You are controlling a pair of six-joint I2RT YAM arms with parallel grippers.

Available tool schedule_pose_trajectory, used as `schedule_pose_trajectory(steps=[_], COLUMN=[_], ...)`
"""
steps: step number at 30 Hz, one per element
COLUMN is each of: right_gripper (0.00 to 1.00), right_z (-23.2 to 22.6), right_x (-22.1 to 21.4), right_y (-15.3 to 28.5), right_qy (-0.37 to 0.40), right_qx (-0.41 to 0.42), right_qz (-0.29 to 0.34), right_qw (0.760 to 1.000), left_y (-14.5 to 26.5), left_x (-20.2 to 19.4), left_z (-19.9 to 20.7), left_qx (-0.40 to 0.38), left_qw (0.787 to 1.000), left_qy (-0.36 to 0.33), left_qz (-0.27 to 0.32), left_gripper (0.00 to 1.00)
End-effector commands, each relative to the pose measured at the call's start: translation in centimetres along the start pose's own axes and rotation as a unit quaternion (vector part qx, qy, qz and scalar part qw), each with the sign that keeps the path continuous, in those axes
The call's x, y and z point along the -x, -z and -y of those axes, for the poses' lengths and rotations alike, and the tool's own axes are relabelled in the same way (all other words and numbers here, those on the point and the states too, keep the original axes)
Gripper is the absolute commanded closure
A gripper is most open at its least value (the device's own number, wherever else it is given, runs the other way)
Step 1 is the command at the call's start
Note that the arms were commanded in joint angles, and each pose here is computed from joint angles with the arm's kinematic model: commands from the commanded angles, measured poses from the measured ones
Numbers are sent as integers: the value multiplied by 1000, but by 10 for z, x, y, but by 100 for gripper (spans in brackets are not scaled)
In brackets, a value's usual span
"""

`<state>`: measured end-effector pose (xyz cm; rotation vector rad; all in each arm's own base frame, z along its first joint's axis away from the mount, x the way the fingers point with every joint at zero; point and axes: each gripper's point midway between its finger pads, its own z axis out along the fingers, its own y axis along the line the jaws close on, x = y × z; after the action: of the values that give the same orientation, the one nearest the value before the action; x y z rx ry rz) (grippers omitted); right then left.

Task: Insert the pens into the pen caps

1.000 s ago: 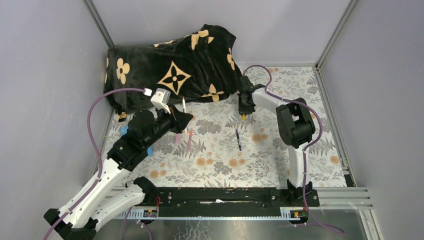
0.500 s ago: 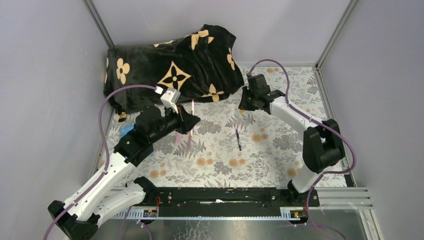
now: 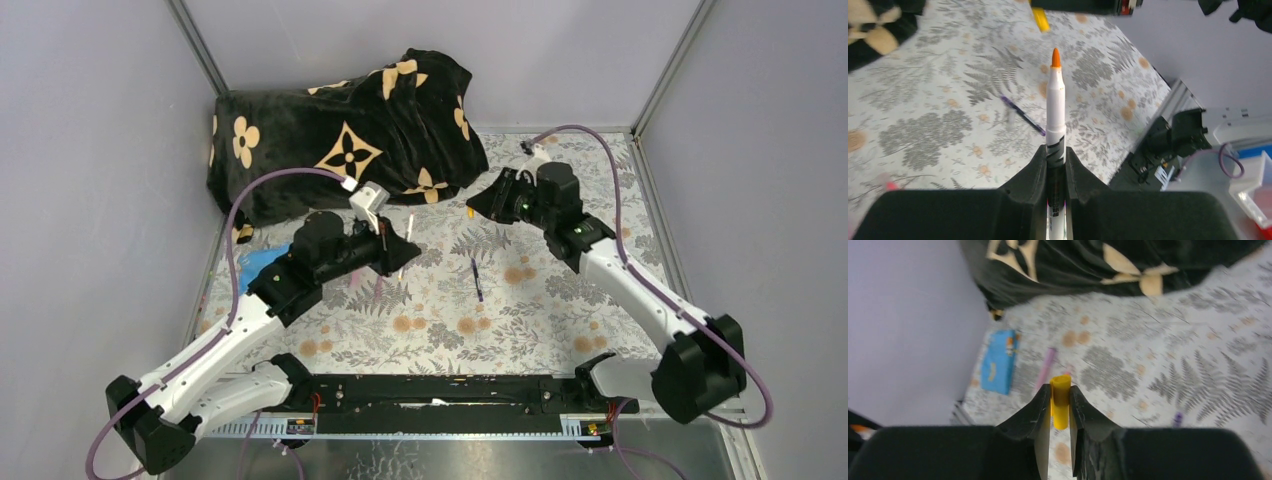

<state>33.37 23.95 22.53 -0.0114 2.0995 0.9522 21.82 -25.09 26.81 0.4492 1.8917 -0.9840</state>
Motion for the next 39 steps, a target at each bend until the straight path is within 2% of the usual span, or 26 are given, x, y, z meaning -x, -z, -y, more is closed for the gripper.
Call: schedule_pose_trajectory(steps=[1,10,19,39], right_gripper=[100,100,100,100], right_z=[-67,-133,-164,-172], right_x=[36,57,58,44], right_y=[34,88,114,109], right_qy=[-16,-20,-23,-7], right_qx=[132,242,317,346], right_qz=[86,179,219,193], right_qw=[987,953,922,918], left_y=[-10,-21,-21,-21], left_x=[8,12,13,22], left_z=[33,72,87,86], left_qx=[-55,-127,-151,-139], left_qw=[997,990,986,987], left_qy=[-42,-51,-56,-65], left_qz=[22,39,36,53], left_gripper=[100,100,100,100])
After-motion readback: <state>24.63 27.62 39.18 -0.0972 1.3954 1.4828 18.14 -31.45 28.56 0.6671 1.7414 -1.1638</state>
